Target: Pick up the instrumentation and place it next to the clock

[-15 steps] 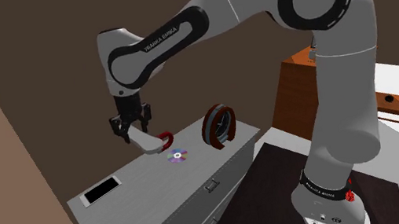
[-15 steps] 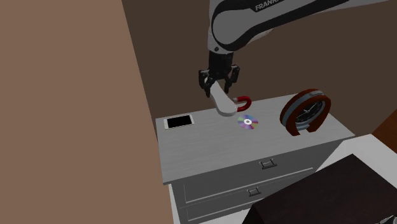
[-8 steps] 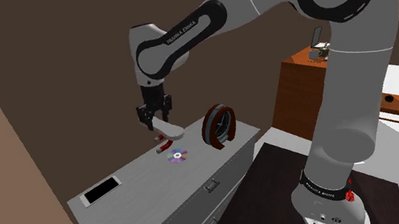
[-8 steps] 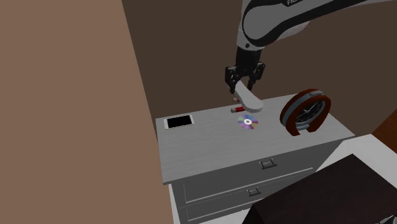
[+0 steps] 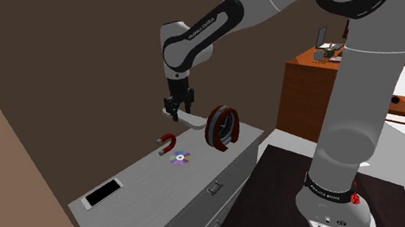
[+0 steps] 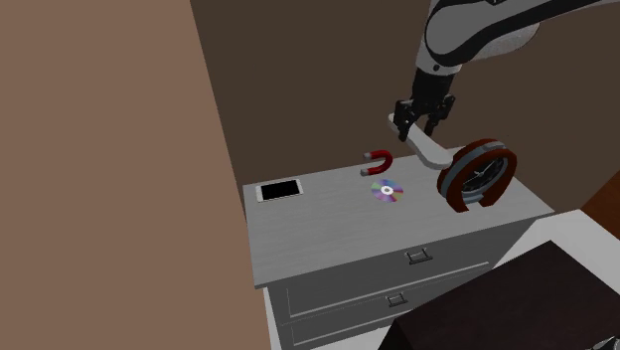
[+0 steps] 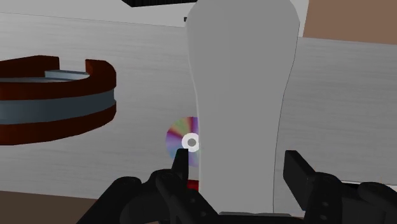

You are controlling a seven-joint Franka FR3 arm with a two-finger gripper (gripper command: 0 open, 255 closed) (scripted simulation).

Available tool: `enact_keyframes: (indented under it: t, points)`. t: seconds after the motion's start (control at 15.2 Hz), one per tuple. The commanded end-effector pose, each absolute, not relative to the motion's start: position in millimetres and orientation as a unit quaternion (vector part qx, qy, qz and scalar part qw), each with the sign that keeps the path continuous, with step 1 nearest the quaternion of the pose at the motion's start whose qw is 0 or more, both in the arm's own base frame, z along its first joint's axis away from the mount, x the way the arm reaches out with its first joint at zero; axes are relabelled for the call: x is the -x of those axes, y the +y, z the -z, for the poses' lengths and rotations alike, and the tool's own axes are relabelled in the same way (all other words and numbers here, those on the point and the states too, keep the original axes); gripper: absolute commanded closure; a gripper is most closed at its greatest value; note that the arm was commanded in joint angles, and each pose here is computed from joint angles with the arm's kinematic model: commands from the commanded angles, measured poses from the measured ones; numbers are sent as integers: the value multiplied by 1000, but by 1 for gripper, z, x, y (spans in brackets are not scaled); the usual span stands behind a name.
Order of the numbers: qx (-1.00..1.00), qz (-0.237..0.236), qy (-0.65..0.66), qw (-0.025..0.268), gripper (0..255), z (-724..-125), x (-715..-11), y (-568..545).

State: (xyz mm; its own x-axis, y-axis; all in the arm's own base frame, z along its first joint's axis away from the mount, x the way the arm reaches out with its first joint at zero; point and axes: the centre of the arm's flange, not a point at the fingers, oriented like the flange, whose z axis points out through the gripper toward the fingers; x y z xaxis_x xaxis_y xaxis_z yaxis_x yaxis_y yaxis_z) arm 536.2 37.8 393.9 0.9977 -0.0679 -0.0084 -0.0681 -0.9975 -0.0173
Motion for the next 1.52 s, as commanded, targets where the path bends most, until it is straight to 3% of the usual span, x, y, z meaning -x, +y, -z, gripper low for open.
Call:
enact_keyframes:
  t: [0.0, 1.45]
  points:
    - [999, -4, 33, 9, 255, -394, -532, 12]
    - [999, -4, 33, 9, 255, -395, -479, -274]
